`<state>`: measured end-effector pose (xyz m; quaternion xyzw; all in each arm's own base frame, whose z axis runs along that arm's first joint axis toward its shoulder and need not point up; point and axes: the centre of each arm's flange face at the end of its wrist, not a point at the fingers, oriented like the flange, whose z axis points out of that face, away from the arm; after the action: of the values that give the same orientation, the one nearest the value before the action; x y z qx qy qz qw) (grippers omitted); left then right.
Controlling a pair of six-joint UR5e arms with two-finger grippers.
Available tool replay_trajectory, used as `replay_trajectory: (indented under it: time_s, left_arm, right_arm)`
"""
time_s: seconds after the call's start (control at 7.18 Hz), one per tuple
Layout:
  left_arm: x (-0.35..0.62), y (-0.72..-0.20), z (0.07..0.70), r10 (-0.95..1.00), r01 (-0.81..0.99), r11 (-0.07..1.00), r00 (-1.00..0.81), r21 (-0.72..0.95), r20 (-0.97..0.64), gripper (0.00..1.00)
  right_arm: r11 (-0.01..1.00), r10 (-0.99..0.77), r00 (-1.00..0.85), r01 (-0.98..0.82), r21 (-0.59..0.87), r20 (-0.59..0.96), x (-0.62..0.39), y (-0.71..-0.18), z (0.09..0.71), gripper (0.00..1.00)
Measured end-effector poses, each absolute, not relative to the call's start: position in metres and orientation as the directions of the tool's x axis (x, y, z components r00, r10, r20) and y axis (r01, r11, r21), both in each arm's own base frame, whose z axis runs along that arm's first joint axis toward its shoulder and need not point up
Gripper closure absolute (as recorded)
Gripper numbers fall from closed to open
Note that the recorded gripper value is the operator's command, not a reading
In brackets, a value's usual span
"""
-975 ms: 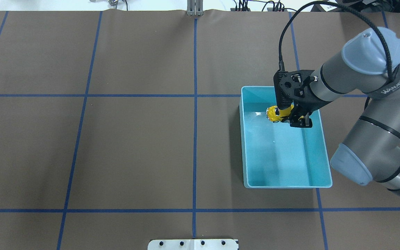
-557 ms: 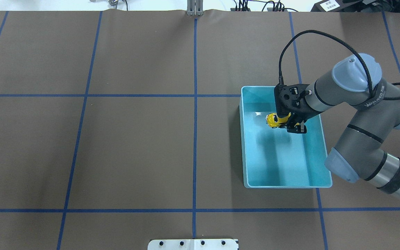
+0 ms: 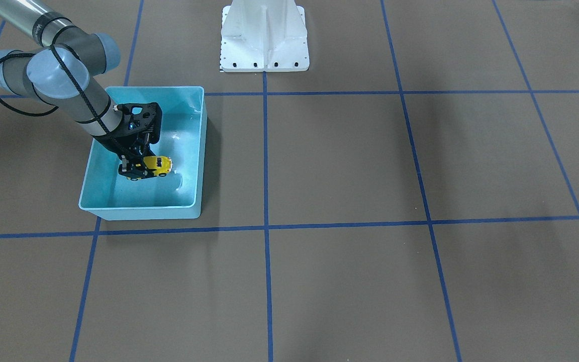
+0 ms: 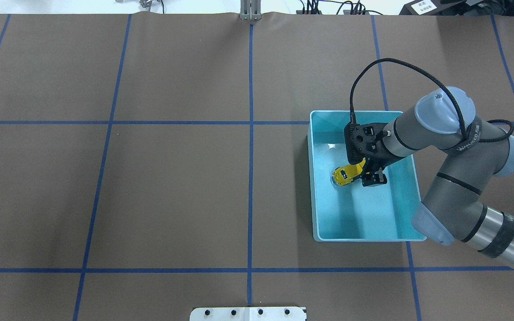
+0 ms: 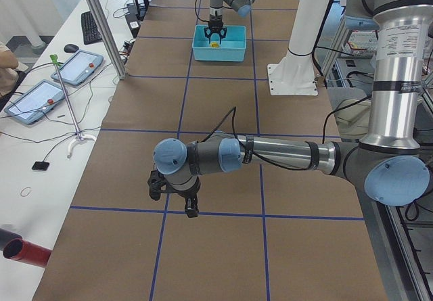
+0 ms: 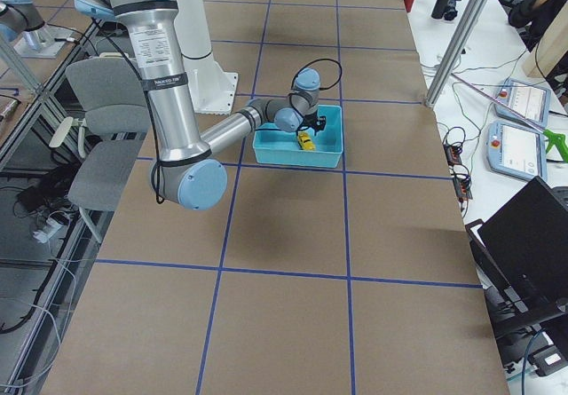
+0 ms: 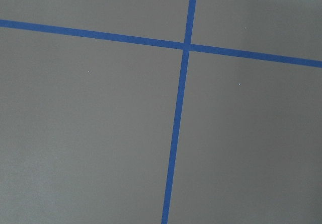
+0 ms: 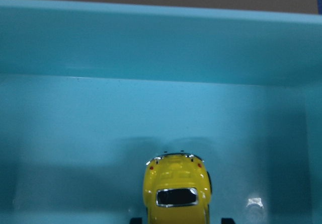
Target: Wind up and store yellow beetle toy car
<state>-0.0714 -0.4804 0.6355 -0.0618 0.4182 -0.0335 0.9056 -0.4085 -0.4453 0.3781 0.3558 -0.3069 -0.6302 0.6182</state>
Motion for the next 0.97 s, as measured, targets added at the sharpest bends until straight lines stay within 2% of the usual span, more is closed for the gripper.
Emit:
replay_trajectory:
  time_s: [0.14, 0.28, 0.56, 0.7, 0.97]
  left_arm:
    - [-0.071, -0.48, 0.635, -0.112, 0.009, 0.99, 0.648, -0.14, -0.754, 0.0]
    - [-0.071, -0.48, 0.635, -0.112, 0.009, 0.99, 0.648, -0.14, -0.753, 0.0]
    - [-0.071, -0.48, 0.635, -0.112, 0.009, 0.99, 0.647, -0.14, -0.754, 0.0]
    - [-0.071, -0.48, 0.635, -0.112, 0.009, 0.99, 0.647, -0.14, -0.754, 0.0]
    - [-0.071, -0.48, 0.635, -0.112, 0.009, 0.99, 0.647, -0.14, -0.754, 0.0]
  right_arm:
    - [-0.051, -0.997, 0.02, 0.537, 0.842, -0.073, -0.403, -0.445, 0.363, 0.0]
    - [0.01, -0.998, 0.052, 0.504, 0.864, -0.019, -0.385, -0.453, 0.338, 0.0]
    - [0.34, -0.937, 0.221, 0.404, 0.849, 0.27, -0.306, -0.476, 0.27, 0.0]
    - [0.51, -0.85, 0.342, 0.343, 0.789, 0.401, -0.256, -0.496, 0.26, 0.0]
    - [0.753, -0.625, 0.545, 0.231, 0.616, 0.559, -0.159, -0.53, 0.3, 0.0]
